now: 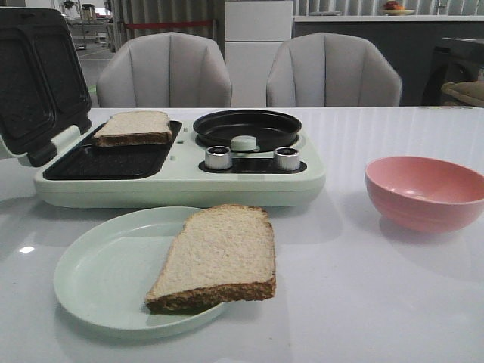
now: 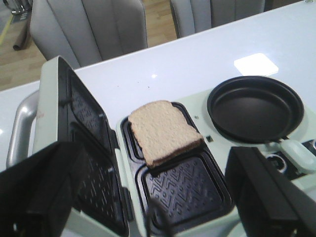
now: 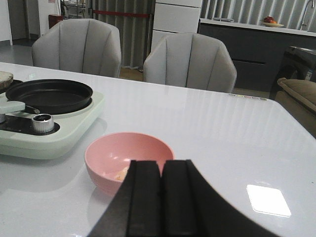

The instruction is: Make breakfast with bread and shrimp

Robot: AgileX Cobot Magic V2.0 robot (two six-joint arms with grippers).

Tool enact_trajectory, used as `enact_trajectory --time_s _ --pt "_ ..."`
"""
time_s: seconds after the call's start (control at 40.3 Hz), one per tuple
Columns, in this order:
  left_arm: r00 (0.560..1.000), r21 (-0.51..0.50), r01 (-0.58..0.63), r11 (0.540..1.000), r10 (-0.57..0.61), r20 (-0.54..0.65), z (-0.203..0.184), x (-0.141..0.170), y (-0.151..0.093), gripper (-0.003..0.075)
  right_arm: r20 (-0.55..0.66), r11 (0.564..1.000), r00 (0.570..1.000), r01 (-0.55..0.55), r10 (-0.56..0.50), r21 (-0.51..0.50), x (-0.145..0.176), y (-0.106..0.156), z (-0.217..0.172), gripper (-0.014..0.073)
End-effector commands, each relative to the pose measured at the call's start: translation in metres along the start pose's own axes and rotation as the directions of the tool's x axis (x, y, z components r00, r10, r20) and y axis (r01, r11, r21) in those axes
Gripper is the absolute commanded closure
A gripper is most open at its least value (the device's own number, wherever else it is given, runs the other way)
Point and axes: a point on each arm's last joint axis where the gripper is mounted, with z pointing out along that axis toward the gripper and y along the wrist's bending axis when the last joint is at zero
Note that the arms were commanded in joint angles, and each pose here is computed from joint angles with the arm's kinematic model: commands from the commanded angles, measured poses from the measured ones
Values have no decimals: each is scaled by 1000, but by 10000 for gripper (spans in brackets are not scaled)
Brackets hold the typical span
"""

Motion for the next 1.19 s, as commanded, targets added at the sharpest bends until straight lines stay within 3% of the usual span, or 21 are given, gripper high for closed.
enact_trajectory --time_s 0.0,0.446,0.769,0.843,0.967,1.066,1.166 --pt "992 38 77 996 -80 102 -36 -1 0 93 112 1000 994 8 -8 7 -11 -1 -2 629" --pt "927 88 147 985 -168 335 -150 94 7 93 112 1000 994 8 -8 7 -11 -1 -2 629" --pt "893 164 128 978 -186 411 -162 161 3 93 112 1000 994 8 -8 7 -11 -1 -2 629" --pt "868 172 126 977 -192 458 -166 164 3 93 112 1000 994 8 -8 7 -11 -1 -2 629" --pt "890 187 147 971 -212 403 -158 168 1 93 112 1000 994 8 -8 7 -11 -1 -2 629" --pt "884 198 151 968 -222 412 -156 169 0 93 116 1000 993 11 -12 8 -11 -1 -2 629" --pt "883 196 148 969 -219 415 -156 168 0 93 245 999 969 31 -36 22 -23 -1 -5 629"
